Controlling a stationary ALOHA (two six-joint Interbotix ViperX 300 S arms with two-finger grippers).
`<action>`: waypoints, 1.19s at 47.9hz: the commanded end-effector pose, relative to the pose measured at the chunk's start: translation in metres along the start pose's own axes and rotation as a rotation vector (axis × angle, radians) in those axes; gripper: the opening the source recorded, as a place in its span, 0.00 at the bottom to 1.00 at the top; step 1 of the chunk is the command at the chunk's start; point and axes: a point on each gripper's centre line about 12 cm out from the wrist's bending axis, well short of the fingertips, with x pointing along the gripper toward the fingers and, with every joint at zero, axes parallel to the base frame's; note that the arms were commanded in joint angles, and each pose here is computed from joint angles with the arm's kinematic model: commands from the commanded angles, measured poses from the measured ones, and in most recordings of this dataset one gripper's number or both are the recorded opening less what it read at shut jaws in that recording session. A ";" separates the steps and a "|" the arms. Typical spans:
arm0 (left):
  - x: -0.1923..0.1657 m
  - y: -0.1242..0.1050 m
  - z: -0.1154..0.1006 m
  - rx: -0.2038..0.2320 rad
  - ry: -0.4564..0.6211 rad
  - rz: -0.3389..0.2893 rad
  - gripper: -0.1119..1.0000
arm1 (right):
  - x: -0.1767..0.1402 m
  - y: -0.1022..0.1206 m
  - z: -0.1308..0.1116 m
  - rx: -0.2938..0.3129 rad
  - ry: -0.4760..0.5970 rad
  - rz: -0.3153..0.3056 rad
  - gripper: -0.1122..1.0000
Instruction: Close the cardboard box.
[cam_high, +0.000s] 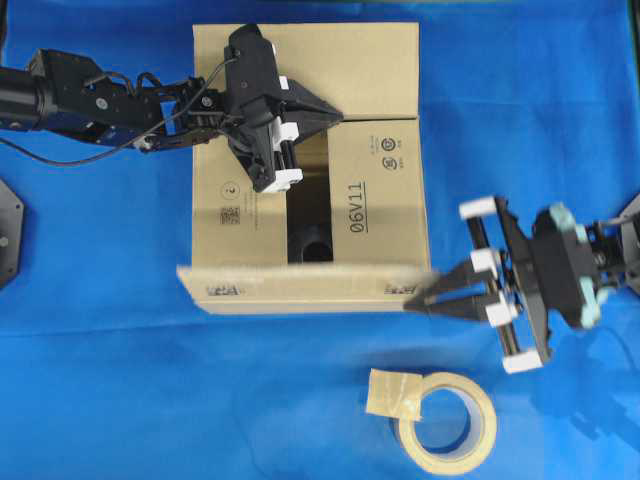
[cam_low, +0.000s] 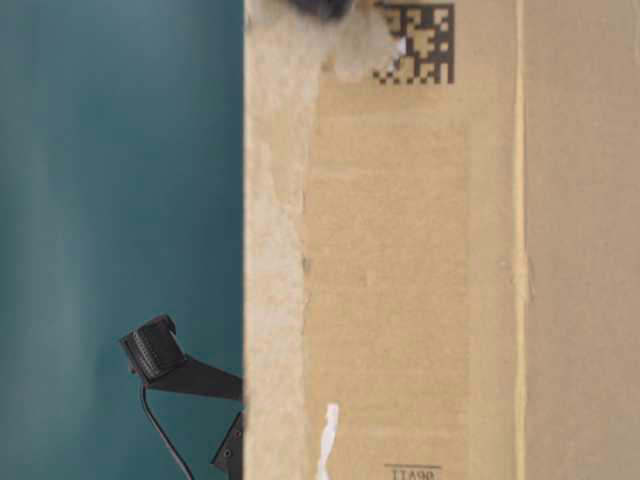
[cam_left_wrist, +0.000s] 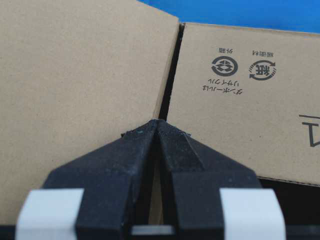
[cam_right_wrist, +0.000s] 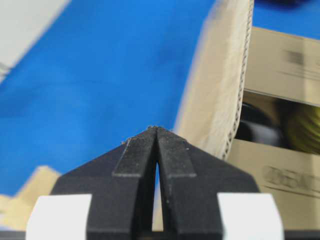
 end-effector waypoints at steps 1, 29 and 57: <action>-0.003 0.002 0.007 -0.005 -0.017 0.006 0.10 | -0.004 -0.016 0.010 0.030 -0.032 -0.051 0.10; -0.003 0.001 0.008 -0.003 -0.020 0.002 0.10 | 0.018 -0.057 -0.041 0.138 0.165 -0.189 0.10; -0.040 -0.007 0.058 -0.001 -0.097 -0.022 0.10 | 0.019 -0.057 -0.039 0.143 0.158 -0.191 0.10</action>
